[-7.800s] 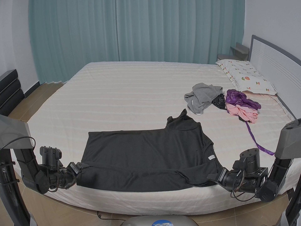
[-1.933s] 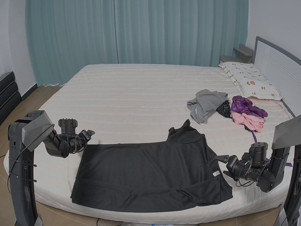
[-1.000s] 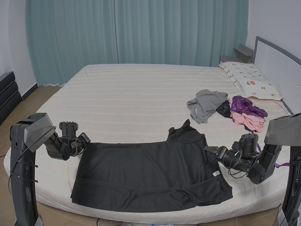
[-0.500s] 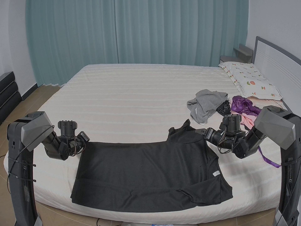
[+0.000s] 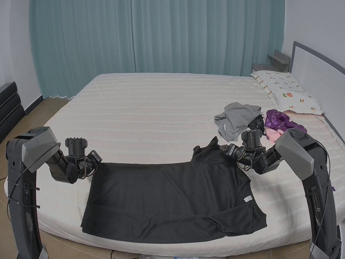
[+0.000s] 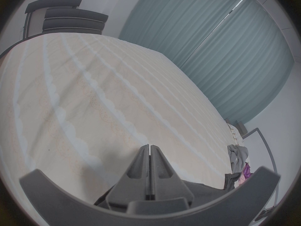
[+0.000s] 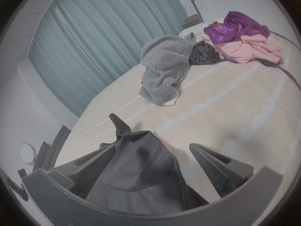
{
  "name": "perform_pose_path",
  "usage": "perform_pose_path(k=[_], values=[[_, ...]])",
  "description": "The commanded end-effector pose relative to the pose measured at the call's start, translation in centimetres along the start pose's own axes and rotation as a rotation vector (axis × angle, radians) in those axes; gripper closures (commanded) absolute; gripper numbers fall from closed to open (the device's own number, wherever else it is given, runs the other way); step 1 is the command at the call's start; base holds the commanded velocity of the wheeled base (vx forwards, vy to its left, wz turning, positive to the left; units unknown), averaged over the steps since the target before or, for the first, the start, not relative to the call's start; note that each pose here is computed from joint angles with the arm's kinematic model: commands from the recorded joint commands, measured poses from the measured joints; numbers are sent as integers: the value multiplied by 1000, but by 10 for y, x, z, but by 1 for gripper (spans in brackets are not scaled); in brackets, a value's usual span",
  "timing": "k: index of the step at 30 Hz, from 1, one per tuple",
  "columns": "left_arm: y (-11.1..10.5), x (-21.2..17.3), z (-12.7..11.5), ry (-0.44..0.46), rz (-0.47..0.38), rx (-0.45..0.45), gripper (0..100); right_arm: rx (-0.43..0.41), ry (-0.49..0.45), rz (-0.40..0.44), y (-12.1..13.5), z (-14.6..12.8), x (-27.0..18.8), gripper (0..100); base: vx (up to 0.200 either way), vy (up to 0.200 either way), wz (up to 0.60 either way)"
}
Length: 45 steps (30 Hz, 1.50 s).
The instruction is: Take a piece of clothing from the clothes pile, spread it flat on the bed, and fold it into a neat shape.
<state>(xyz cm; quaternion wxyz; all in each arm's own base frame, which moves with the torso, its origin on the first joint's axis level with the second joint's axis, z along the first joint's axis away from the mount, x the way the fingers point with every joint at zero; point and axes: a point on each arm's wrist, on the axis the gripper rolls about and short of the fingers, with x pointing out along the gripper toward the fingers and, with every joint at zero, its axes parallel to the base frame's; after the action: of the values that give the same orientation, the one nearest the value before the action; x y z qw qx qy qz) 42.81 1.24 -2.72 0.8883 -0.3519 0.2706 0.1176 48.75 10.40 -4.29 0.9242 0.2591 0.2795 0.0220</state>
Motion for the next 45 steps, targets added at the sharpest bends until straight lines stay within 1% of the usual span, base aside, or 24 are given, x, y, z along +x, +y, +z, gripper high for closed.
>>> perform_pose_path(k=[1,6,7,9,13,15,19,24,27,29,31,33,36,39,45], values=[[-1,-2,1,-3,-2,-1,100,7,4,-1,-6,-12,16,0,0,0,0],[-1,-2,2,-6,-3,0,100,7,-6,6,-3,-9,16,0,0,0,0],[0,-2,2,-7,-2,0,100,8,-10,5,-3,-7,15,100,0,0,0],[0,-2,2,-7,0,0,100,10,-15,4,-3,-4,13,100,0,0,0],[-1,-3,4,-12,-1,2,100,19,-40,3,-3,13,2,100,0,0,0],[0,-8,6,-15,0,-2,100,26,-35,2,-5,22,-9,100,0,0,0],[-2,-10,8,-17,-4,-2,100,31,-3,14,-9,22,-15,100,0,0,0],[-4,-14,10,-24,-11,-4,100,38,-17,21,-8,30,-22,100,0,0,0],[-5,-16,11,-24,-11,-4,100,38,-15,40,-5,34,-28,100,0,0,0],[-6,-18,12,-30,-14,-4,100,51,-25,53,-3,38,-32,100,0,0,0],[-8,-22,16,-38,-20,-5,100,84,-52,69,0,44,-38,100,0,0,0],[-7,-26,21,-47,-20,-10,100,113,-56,78,-1,43,-43,100,0,0,0],[-5,-29,24,-49,-20,-15,100,116,-57,75,-6,38,-45,100,0,0,0],[-6,-34,24,-51,-25,-15,100,128,-121,103,-7,53,-54,100,0,0,0],[-6,-35,24,-68,-43,-14,100,129,-134,109,-3,59,-65,100,0,0,0]])
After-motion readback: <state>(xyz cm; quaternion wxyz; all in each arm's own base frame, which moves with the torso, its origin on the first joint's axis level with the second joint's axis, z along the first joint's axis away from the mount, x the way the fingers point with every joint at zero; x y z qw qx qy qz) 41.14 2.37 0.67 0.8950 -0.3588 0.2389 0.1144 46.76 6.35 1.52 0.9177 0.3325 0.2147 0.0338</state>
